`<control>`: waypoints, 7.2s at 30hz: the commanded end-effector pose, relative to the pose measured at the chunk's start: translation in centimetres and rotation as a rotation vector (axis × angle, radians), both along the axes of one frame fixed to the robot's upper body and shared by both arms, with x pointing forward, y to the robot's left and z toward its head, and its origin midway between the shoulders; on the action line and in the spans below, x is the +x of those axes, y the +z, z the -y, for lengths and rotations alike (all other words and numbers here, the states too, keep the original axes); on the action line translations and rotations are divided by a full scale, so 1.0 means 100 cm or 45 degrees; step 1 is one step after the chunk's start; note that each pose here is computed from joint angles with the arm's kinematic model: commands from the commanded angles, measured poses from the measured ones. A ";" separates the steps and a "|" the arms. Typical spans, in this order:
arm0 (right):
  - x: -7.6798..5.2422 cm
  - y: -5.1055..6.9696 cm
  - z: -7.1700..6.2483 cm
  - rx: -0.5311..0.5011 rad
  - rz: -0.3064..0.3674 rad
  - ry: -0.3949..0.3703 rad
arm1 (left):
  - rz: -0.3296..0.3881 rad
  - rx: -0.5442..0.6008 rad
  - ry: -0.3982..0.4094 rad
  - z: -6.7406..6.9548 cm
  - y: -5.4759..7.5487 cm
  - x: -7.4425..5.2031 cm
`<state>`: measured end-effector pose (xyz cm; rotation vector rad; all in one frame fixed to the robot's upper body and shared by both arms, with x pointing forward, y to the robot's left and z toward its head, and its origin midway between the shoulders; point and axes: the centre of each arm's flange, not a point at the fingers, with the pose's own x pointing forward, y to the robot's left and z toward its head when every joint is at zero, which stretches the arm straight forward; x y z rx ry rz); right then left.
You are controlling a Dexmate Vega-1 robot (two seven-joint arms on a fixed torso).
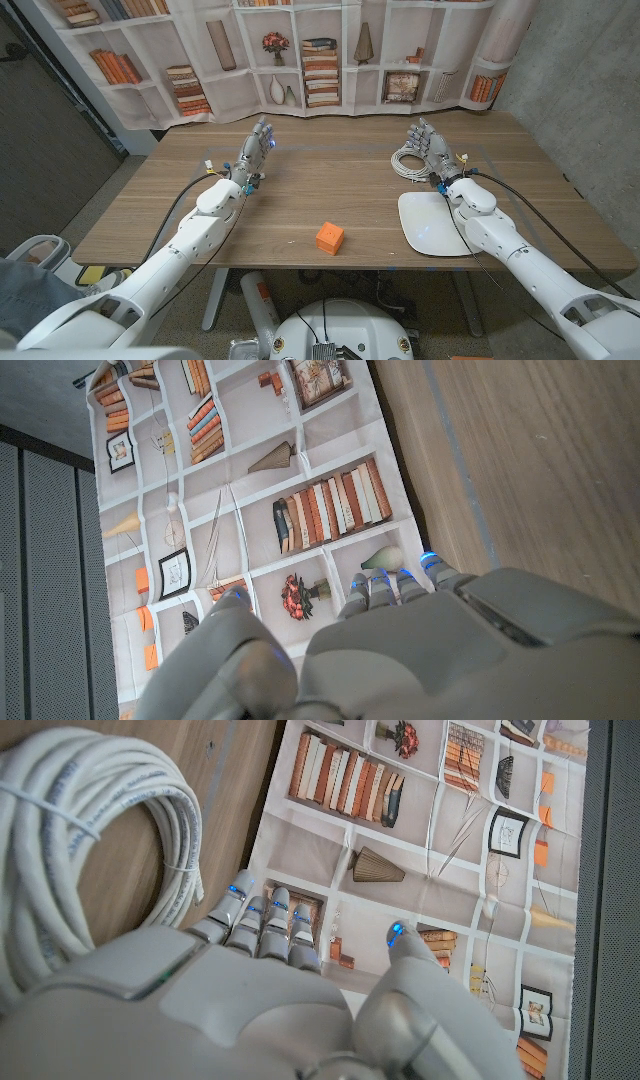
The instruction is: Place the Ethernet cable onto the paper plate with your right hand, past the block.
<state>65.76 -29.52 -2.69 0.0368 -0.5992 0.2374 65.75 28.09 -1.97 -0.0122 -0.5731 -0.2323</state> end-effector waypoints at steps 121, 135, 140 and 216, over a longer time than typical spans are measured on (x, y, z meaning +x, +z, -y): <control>-0.060 0.033 -0.001 -0.525 0.255 -0.232 | 0.070 0.171 0.003 0.017 0.021 -0.045; -0.062 0.036 -0.005 -0.613 0.283 -0.292 | 0.078 0.179 0.007 0.018 0.024 -0.044; -0.063 0.037 -0.006 -0.641 0.289 -0.312 | 0.072 0.184 0.001 0.020 0.024 -0.043; -0.080 0.049 -0.026 -1.024 0.380 -0.628 | 0.079 0.216 -0.023 0.024 0.032 -0.035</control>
